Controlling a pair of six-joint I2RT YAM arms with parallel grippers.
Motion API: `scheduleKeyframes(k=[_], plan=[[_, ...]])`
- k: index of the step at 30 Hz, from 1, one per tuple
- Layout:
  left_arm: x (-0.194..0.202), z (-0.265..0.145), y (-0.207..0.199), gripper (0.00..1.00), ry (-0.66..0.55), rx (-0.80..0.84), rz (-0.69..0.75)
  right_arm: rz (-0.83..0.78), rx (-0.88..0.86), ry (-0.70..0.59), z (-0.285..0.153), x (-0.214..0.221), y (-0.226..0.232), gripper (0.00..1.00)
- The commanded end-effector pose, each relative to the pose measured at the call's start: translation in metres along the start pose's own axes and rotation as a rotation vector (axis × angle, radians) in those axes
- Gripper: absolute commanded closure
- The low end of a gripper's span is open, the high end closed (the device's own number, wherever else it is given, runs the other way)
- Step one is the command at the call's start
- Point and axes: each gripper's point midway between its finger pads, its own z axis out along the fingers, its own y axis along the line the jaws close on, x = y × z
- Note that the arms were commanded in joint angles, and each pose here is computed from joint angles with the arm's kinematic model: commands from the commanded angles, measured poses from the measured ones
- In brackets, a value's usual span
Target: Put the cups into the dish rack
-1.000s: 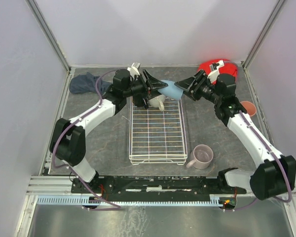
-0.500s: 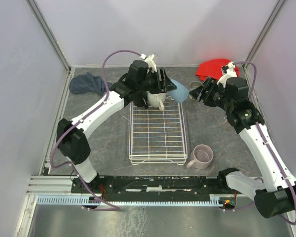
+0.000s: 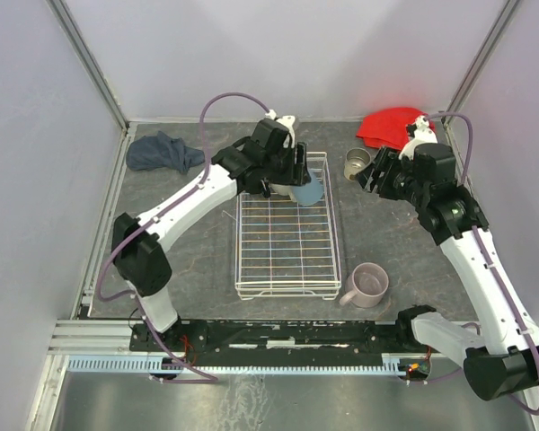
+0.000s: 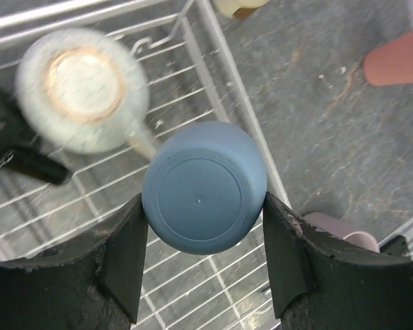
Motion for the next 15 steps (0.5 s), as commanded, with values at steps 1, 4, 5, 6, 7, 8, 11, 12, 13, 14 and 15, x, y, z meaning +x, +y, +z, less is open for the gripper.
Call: scheduleKeyframes(k=[1,4,5,6,7,8,11,12,13,14,15], plan=[[-0.01,-0.054,0.018,0.97,-0.071,-0.083,0.046,-0.036,0.003,-0.064,-0.012,-0.018,0.002,0.32],[0.001,-0.068,0.038,0.97,-0.073,-0.128,0.02,-0.03,-0.011,-0.055,-0.009,-0.016,0.004,0.32],[0.005,-0.072,0.049,0.97,-0.07,-0.149,0.005,-0.026,-0.014,-0.055,-0.008,-0.016,0.005,0.32],[0.008,-0.077,0.059,0.97,-0.069,-0.166,-0.01,-0.022,-0.02,-0.052,-0.008,-0.015,0.006,0.32],[0.011,-0.081,0.069,0.97,-0.066,-0.183,-0.023,-0.019,-0.026,-0.051,-0.007,-0.015,0.006,0.32],[0.013,-0.089,0.078,0.97,-0.074,-0.195,-0.034,-0.016,-0.031,-0.049,-0.006,-0.014,0.007,0.32],[0.02,-0.101,0.101,0.97,-0.076,-0.25,-0.044,-0.008,-0.04,-0.046,-0.004,-0.013,0.009,0.32],[0.022,-0.103,0.106,0.97,-0.073,-0.268,-0.043,-0.005,-0.044,-0.042,-0.004,-0.012,0.009,0.33],[0.025,-0.103,0.111,0.97,-0.066,-0.285,-0.039,-0.001,-0.047,-0.042,-0.002,-0.012,0.01,0.33],[0.027,-0.102,0.115,0.97,-0.058,-0.297,-0.032,0.003,-0.052,-0.039,-0.001,-0.011,0.011,0.32],[0.03,-0.1,0.117,0.97,-0.048,-0.306,-0.025,0.007,-0.057,-0.038,0.0,-0.011,0.012,0.32]])
